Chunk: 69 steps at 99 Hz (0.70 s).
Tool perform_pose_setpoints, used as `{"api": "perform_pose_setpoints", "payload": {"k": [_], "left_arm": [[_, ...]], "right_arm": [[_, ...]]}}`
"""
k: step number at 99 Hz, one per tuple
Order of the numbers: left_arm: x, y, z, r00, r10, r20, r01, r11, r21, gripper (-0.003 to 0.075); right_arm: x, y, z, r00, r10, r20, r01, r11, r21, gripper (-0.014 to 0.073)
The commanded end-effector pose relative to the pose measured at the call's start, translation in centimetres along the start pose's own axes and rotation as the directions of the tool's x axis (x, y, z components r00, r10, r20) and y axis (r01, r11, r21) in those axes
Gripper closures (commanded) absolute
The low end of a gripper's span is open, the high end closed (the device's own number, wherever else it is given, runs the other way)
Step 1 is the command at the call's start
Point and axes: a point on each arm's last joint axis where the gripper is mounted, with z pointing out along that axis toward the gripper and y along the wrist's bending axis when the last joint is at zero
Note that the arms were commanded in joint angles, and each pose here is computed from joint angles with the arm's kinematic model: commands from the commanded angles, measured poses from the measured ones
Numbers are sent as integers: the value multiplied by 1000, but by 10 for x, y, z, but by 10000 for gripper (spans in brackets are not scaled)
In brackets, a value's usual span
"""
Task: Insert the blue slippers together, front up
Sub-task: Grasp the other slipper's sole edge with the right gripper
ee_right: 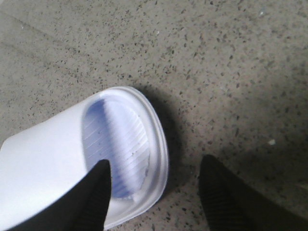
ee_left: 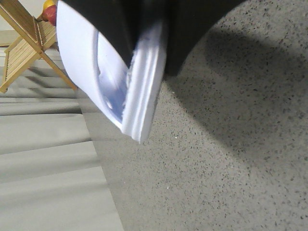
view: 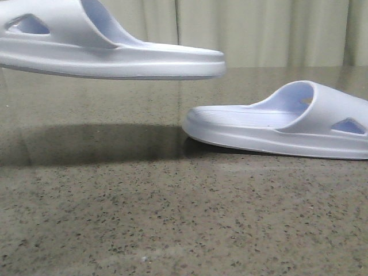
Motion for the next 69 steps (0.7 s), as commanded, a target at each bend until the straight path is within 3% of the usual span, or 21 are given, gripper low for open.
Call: {"api": "perform_pose_setpoints", "payload": {"k": [1,32,69], "left_arm": [[-4,-14,-3,999,-24,24,23,998,56,704],[-5,-14,-3,999,-25,30,23,998,56,704],[-5,-14,-3,999,-25,30,23,998,56,704]], "right_arm": [[-12,8,0,997,8,80,-5,999,-35,244],[-12,2,23,999,32,39,-33,999,27,244],[-21,22,37,1000,1,0,-1,1000,8,244]]}}
